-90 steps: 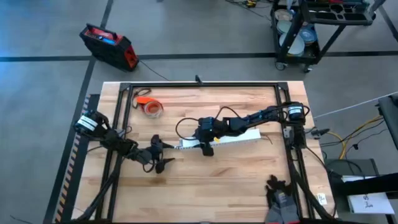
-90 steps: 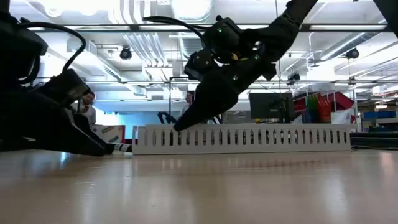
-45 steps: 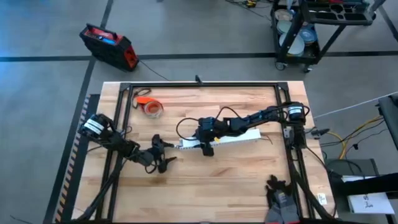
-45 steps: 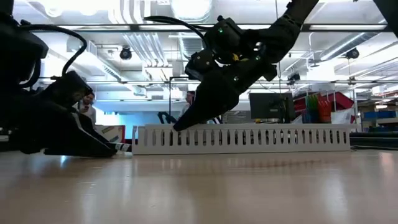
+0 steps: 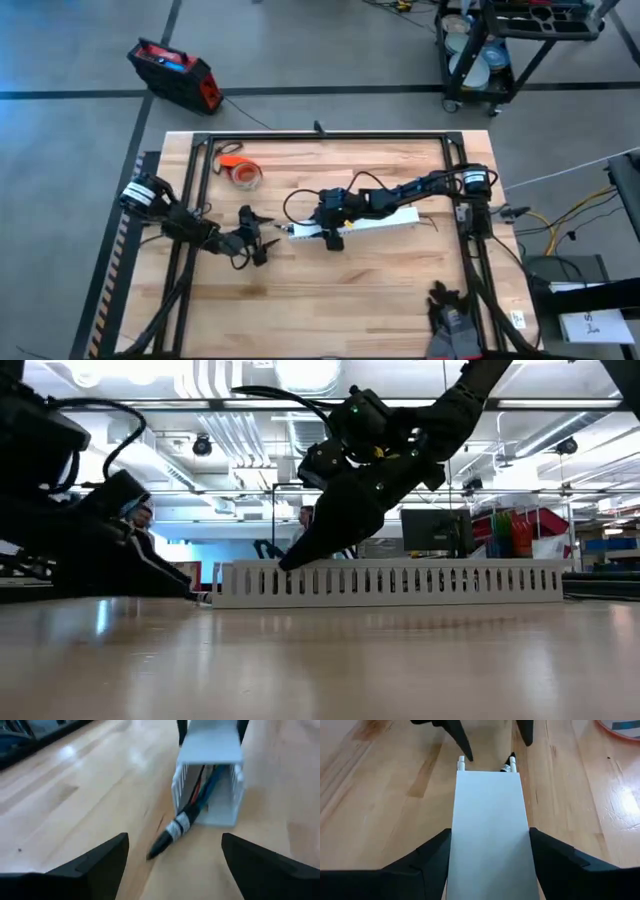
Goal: Ziptie cables
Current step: Close the white cable duct
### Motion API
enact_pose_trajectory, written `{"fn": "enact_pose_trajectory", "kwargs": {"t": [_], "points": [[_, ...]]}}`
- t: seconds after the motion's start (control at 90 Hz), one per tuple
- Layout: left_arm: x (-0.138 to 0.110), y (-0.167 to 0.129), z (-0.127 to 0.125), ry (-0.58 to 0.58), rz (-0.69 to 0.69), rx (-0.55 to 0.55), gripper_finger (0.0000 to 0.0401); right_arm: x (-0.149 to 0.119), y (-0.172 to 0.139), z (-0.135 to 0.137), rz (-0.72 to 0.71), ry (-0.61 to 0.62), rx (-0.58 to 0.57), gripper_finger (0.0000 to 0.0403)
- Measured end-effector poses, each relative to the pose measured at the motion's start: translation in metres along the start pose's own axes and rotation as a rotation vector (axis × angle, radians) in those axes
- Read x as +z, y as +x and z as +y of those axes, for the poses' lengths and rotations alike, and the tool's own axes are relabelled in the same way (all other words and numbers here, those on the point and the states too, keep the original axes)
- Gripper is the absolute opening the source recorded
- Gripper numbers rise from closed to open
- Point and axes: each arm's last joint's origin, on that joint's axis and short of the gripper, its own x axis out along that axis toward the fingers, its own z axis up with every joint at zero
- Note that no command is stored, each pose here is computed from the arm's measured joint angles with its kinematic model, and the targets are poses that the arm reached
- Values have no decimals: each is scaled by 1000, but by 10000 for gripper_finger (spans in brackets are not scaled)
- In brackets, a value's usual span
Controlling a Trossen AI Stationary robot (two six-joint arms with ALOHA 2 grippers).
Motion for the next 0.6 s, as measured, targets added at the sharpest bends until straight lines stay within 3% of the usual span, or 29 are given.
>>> {"fn": "enact_pose_trajectory", "kwargs": {"t": [0.367, 0.6], "points": [[8, 23, -15, -23, -5, 19, 309, 0, 0, 0, 0, 2, 1, 223], [7, 41, -16, -3, 19, 52, 334, 0, -1, 1, 3, -7, 23, 220]]}}
